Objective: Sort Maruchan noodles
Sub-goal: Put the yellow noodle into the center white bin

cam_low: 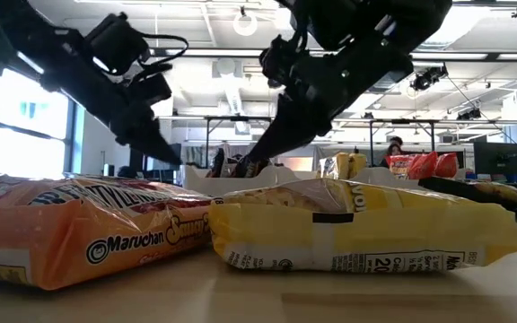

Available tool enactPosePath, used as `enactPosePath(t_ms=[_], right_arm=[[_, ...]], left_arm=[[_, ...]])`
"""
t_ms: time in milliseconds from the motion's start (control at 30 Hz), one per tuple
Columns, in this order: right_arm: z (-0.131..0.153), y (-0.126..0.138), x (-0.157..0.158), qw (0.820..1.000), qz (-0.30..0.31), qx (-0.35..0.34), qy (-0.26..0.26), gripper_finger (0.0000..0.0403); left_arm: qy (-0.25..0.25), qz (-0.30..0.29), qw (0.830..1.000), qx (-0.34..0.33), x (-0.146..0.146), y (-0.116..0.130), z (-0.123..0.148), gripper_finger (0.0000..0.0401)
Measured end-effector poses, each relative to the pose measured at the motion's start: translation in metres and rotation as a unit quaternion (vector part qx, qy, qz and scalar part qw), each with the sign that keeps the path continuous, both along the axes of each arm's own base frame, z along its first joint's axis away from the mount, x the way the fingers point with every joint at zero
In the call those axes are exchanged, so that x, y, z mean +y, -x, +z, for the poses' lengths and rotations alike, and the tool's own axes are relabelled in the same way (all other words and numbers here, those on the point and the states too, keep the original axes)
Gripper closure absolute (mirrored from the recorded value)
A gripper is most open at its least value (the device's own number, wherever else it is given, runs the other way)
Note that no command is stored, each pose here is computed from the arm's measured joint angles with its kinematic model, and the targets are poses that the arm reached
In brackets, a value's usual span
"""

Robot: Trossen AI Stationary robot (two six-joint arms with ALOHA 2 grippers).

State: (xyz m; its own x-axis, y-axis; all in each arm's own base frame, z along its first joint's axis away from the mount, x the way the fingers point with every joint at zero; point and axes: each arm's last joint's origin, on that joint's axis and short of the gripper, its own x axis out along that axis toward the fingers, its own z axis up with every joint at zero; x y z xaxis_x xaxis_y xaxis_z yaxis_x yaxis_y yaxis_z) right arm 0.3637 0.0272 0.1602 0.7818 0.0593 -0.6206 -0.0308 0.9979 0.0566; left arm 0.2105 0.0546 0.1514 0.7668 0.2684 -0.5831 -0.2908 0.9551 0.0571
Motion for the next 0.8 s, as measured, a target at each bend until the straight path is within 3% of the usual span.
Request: enactPosePath(t_ms=[133, 333, 567, 800], right_arm=[[-0.005, -0.002, -0.005, 0.999, -0.03, 0.0, 0.031, 0.0403], [-0.017, -0.012, -0.011, 0.999, 0.002, -0.03, 0.017, 0.0403], [-0.021, -0.018, -0.013, 0.998, 0.019, -0.055, 0.002, 0.0403], [-0.021, -0.017, -0.009, 0.998, 0.035, -0.054, 0.003, 0.0403]], left_arm=[[-0.019, 0.064, 0.989, 0.13, -0.012, 0.003, 0.006, 0.0315], [-0.015, 0.158, 0.942, 0.294, -0.027, 0.017, 0.026, 0.0283], [0.019, 0.233, 0.89, 0.392, -0.031, 0.032, 0.031, 0.0271], [0.026, 0.248, 0.852, 0.46, -0.021, 0.033, 0.01, 0.027]])
